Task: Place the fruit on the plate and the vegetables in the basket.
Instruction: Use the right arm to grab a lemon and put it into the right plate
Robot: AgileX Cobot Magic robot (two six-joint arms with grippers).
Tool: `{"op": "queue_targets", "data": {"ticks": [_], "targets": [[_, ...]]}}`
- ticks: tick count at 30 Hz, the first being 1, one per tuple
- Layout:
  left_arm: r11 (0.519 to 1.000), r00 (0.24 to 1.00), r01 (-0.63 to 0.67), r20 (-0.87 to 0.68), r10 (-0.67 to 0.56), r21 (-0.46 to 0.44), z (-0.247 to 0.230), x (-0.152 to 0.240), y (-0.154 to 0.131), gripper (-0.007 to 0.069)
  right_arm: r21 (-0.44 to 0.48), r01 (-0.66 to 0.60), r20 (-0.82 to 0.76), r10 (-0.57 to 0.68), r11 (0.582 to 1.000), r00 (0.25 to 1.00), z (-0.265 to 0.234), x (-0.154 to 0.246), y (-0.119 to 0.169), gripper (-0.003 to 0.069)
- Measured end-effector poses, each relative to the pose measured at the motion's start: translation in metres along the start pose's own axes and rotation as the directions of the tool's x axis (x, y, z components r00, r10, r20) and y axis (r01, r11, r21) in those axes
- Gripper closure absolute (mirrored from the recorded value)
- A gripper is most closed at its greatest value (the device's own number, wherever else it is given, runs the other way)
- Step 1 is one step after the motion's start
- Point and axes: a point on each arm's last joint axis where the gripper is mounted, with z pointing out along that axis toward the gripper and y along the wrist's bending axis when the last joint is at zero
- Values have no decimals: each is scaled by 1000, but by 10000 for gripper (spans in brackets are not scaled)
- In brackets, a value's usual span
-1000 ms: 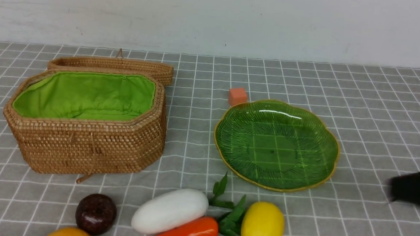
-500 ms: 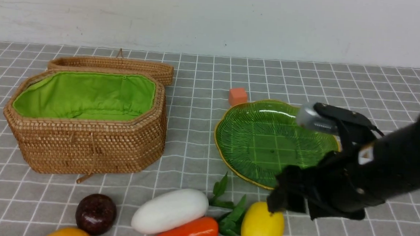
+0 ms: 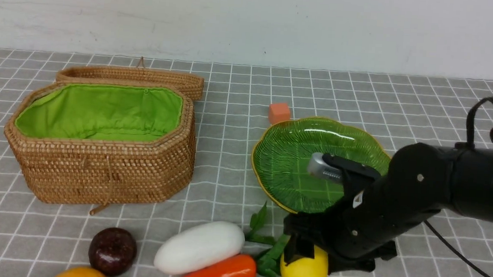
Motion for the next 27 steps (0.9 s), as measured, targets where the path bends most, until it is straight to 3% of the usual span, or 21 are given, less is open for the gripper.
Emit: {"op": "queue_targets", "data": {"ticks": [6,11,16,19,22,27], "targets": [[1000,1000,0,0,0,0,0,0,0,386,-3,21,-9,-21,1000,1000,-5,1,1,125],[1000,1000,0,0,0,0,0,0,0,386,-6,50,-22,-50,999,999,-40,-8,3,125],[1000,1000,0,0,0,0,0,0,0,386,-34,49,154,-43,998,987,-92,-61,-8,125],[1000,1000,0,0,0,0,0,0,0,386,-15,61,361,-51,998,931,-105,-104,-25,125],[1000,1000,0,0,0,0,0,0,0,386,22,63,443,-66,998,894,-93,-126,-39,125],[1000,1000,0,0,0,0,0,0,0,386,100,119,399,-150,988,904,-38,-140,-59,125]]}}
